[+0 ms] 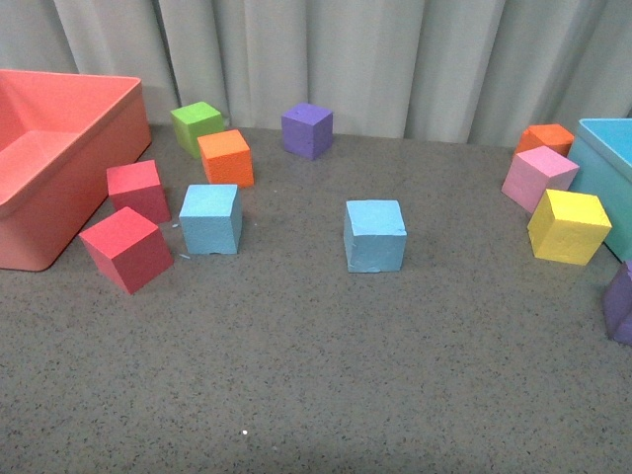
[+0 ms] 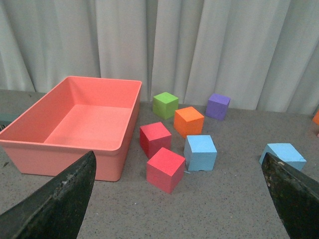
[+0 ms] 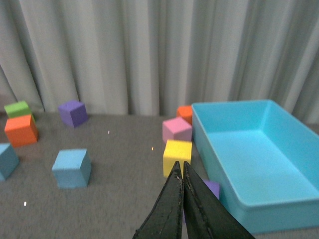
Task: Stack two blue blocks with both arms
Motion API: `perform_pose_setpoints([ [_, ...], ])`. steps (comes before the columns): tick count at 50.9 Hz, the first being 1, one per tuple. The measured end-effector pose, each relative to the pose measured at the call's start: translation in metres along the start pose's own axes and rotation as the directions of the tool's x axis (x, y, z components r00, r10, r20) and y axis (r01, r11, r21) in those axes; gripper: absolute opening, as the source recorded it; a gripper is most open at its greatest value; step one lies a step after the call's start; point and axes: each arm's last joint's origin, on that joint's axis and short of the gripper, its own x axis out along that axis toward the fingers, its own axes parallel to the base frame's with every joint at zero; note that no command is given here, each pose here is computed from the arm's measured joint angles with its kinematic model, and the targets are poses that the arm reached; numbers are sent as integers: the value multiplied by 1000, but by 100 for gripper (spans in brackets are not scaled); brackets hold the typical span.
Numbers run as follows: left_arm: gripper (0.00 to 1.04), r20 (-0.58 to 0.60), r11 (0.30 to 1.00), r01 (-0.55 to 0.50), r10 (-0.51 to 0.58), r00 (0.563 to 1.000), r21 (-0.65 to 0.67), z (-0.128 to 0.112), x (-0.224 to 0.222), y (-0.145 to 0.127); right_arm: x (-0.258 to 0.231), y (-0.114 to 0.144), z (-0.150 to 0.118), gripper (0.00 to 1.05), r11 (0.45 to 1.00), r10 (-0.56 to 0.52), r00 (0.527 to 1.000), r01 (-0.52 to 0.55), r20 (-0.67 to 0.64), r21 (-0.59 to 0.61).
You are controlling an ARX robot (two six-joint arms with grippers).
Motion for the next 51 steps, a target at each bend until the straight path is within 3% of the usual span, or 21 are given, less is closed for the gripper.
perform_pose_setpoints([
  [12, 98, 0, 1000, 0, 0, 1000, 0, 0, 0, 0, -6, 0, 0, 2, 1000, 2, 1000, -2, 18, -1],
  [19, 98, 0, 1000, 0, 0, 1000, 0, 0, 0, 0, -6, 0, 0, 33, 1000, 2, 1000, -2, 18, 0],
  [28, 98, 0, 1000, 0, 0, 1000, 0, 0, 0, 0, -6, 0, 0, 63, 1000, 2, 1000, -2, 18, 0],
  [30, 98, -86, 999, -38, 36, 996, -17, -1, 0, 0, -6, 0, 0, 72, 1000, 2, 1000, -2, 18, 0],
  [33, 98, -297, 995, -93, 80, 951, -30, -7, 7, 3, -6, 0, 0, 86, 1000, 2, 1000, -2, 18, 0],
  [36, 98, -346, 994, -104, 82, 935, -46, -9, 16, 4, -6, 0, 0, 95, 1000, 3, 1000, -3, 18, 0],
  [51, 98, -437, 998, -12, -17, 899, -65, 14, 99, -13, -6, 0, 0, 95, 1000, 3, 1000, -3, 18, 0],
])
